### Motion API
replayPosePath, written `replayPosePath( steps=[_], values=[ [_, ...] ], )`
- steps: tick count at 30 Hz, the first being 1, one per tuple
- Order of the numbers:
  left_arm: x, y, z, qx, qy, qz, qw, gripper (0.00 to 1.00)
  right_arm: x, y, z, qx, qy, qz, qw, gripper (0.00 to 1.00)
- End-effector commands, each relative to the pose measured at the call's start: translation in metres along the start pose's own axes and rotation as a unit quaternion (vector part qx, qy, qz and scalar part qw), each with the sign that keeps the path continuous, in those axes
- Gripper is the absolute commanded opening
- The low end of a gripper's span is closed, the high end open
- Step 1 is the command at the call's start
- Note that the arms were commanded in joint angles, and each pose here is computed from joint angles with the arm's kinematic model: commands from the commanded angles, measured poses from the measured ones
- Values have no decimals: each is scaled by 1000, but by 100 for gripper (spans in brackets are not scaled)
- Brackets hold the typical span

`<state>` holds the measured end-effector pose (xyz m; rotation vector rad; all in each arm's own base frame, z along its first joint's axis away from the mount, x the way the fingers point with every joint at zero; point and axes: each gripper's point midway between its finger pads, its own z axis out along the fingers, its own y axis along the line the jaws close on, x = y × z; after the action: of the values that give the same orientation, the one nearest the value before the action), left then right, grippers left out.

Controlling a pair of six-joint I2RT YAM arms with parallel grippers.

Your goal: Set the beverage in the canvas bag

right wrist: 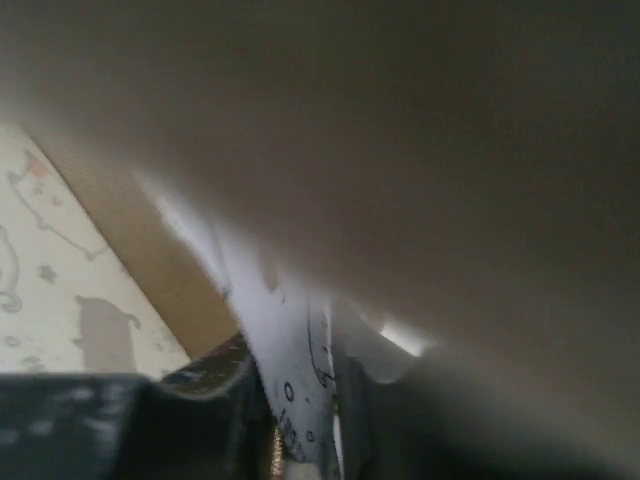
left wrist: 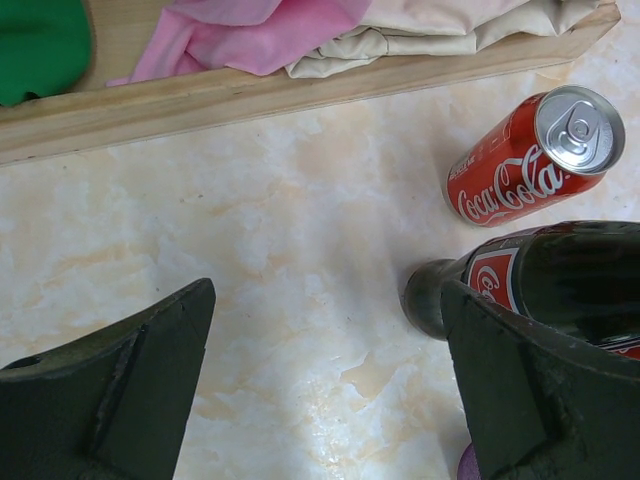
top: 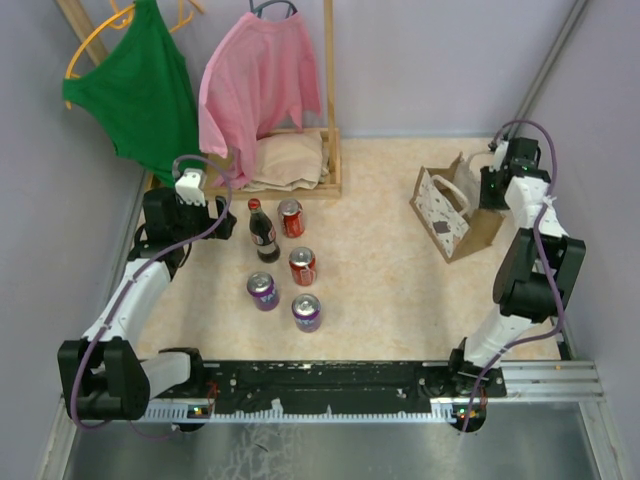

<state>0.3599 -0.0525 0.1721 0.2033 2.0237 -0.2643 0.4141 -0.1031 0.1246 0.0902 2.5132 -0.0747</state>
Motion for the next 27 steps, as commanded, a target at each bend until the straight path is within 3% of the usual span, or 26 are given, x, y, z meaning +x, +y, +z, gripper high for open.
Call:
replayPosePath(
  steps=[1,2,11,27],
  values=[
    [-16,-5,-1,11,-22,0,1000,100,-22,2,-24,3,-58,-3,998,4],
    [-16,-6,0,12,-22,0,1000,100,-23,5,-30,1,-66,-5,998,0],
    [-15,-8,-2,16,-23,-5,1000,100,-7,64,-64,-42,-78,0,996,0],
    [-20,-17,-12,33,-24,-12,999,100,89,127,-82,-76,-12,110,991,0]
  ],
)
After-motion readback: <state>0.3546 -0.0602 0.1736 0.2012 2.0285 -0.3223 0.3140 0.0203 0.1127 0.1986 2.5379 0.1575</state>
